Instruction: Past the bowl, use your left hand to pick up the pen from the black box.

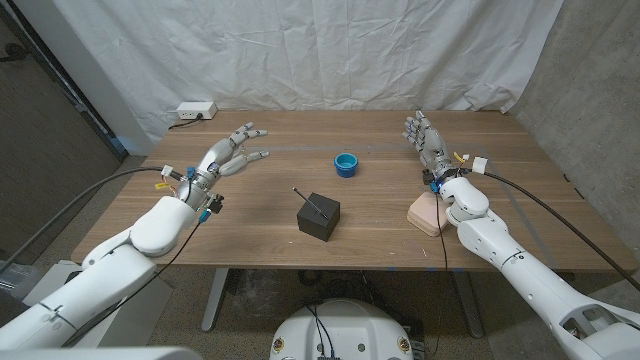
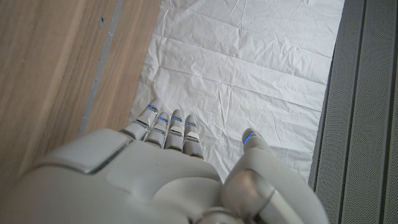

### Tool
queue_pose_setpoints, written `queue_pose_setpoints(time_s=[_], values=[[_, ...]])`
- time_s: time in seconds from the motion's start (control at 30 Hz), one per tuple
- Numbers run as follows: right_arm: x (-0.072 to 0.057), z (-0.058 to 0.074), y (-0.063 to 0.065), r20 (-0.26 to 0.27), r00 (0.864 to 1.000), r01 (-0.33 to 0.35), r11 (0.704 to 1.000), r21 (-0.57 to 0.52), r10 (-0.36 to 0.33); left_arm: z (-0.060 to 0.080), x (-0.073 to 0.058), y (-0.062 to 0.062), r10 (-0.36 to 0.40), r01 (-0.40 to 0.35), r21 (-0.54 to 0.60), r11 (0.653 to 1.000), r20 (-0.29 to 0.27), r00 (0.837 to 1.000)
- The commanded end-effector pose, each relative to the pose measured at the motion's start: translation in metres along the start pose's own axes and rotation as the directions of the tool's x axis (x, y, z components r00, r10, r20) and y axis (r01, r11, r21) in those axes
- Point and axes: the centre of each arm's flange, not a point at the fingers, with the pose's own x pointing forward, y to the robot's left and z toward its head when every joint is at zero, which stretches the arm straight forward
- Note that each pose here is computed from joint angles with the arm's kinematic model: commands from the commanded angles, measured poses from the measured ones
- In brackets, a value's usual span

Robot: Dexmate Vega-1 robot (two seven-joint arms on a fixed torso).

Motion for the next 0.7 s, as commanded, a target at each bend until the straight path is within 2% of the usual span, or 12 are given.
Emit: queue_pose_setpoints(time_s=[0.03, 0.13, 0.37, 0.7], values=[[0.006, -0.002, 0.004, -0.009, 1.0, -0.009, 1.0, -0.002, 0.009, 0.001, -0.003, 0.001, 0.009, -0.008, 0.041, 0.999, -0.027, 1.0], [0.007, -0.002, 0.004, -0.011, 1.0, -0.01, 1.0, -0.003, 0.01, 0.002, -0.002, 0.001, 0.0, 0.001, 0.048, 0.999, -0.027, 1.0], [0.011, -0.004, 0.003, -0.011, 1.0, -0.012, 1.0, 0.002, 0.012, 0.016, -0.001, -0.001, 0.004, 0.004, 0.15, 0.989, -0.049, 0.999], [0.012, -0.005, 0.001, -0.01, 1.0, -0.005, 1.0, 0.007, 0.006, 0.021, 0.005, -0.005, 0.014, 0.003, 0.238, 0.971, -0.07, 0.997]])
